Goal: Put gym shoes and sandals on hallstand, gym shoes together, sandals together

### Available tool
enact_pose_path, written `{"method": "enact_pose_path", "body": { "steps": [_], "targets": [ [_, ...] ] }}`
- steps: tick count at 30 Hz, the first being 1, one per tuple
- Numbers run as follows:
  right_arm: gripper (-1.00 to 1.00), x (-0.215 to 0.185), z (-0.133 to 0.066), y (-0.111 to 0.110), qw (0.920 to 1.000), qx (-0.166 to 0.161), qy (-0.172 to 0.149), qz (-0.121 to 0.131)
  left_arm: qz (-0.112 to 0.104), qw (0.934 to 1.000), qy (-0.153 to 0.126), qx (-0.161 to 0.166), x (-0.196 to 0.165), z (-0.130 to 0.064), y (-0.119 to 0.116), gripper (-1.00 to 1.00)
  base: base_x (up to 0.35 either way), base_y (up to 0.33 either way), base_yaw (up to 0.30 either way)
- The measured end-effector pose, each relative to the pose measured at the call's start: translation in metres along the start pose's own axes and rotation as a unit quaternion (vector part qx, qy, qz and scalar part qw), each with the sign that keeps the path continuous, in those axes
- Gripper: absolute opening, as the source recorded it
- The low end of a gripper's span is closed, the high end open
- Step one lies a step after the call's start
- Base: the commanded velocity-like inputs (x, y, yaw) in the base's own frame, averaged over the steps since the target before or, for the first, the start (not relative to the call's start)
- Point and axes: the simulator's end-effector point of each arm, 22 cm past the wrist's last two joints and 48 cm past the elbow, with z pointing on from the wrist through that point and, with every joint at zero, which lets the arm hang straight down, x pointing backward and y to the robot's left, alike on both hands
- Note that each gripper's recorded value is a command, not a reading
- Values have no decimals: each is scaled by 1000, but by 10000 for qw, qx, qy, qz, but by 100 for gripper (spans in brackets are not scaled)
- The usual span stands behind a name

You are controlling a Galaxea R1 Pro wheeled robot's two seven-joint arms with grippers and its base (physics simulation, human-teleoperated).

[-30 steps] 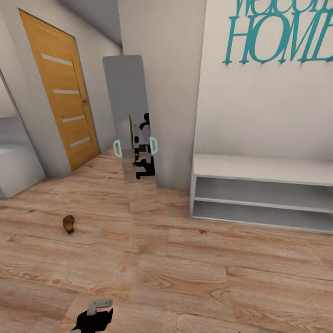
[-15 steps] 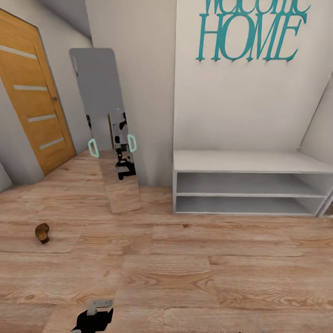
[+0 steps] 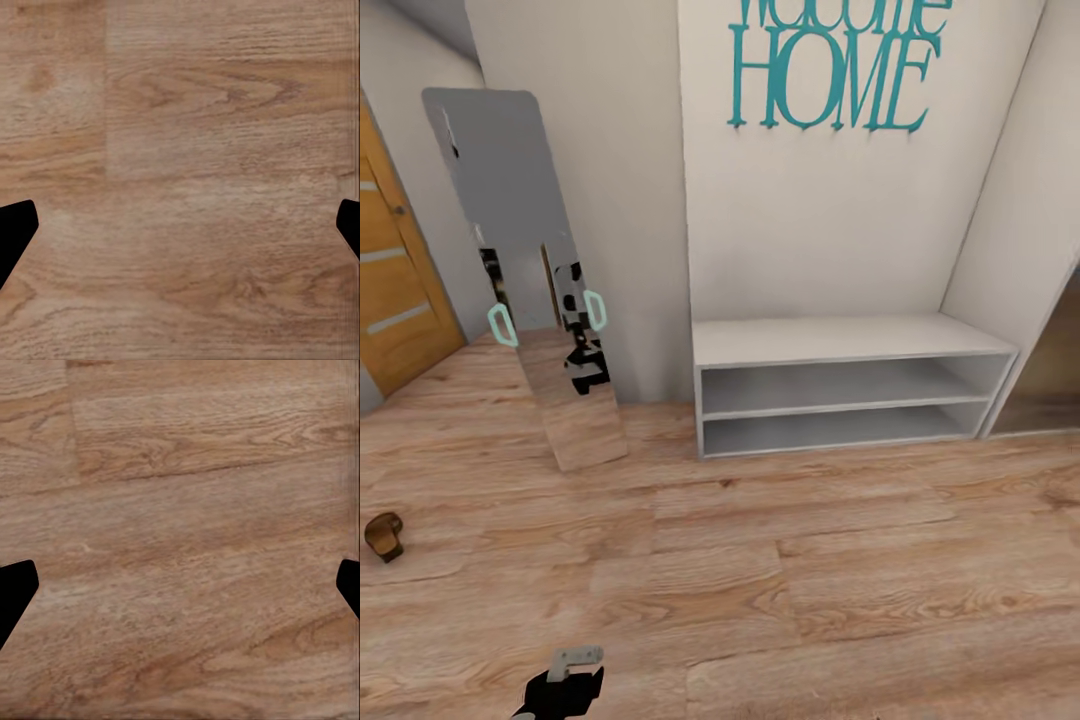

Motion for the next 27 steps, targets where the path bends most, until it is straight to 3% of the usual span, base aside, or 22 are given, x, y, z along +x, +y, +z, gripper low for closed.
{"method": "enact_pose_path", "body": {
  "steps": [27],
  "targets": [
    [100,4,0,0,10000,4,42,-4,1,10000,35,-7,4,1,0,100,0,0,-290]
  ]
}}
